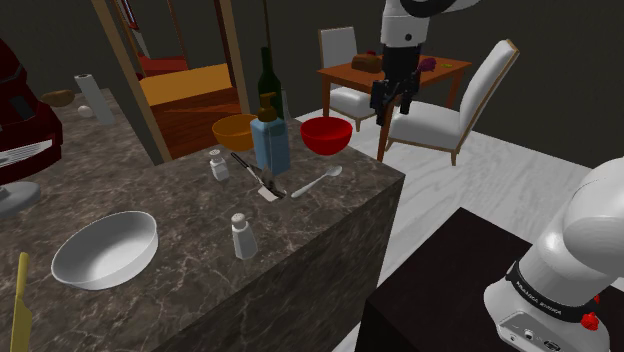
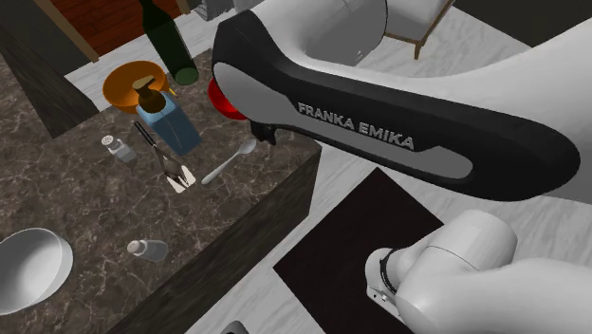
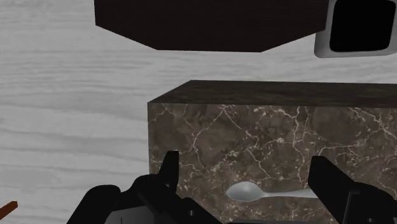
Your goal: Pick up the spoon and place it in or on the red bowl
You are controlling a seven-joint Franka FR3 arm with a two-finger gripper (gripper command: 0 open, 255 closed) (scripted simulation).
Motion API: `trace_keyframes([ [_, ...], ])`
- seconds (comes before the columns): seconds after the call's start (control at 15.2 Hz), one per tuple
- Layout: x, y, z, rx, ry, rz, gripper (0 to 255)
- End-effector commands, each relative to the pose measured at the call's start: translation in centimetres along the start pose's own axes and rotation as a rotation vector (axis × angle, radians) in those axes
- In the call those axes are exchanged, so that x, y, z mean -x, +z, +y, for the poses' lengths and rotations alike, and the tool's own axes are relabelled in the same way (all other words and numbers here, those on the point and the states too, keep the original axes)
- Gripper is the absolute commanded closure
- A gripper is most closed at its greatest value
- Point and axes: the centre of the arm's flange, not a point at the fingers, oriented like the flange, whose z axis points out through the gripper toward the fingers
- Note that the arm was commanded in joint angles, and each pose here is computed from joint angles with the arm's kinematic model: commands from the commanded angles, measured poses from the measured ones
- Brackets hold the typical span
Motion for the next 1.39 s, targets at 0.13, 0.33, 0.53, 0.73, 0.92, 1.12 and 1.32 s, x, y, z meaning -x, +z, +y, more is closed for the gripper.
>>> trace_keyframes([
  [0.13, -3.8, 3.9, -0.7, -0.013, 0.006, -0.023, 0],
  [0.33, -6.7, 6.8, -1.3, -0.022, 0.01, -0.04, 0],
  [0.53, -9.6, 9.7, -2.0, -0.031, 0.014, -0.058, 0],
  [0.73, -12.4, 12.6, -2.6, -0.04, 0.019, -0.075, 0],
  [0.92, -15.1, 15.6, -3.3, -0.049, 0.023, -0.093, 0],
  [1.12, -16.0, 17.2, -3.5, -0.053, 0.024, -0.099, 0],
  [1.32, -15.8, 18.7, -3.6, -0.053, 0.024, -0.099, 0],
])
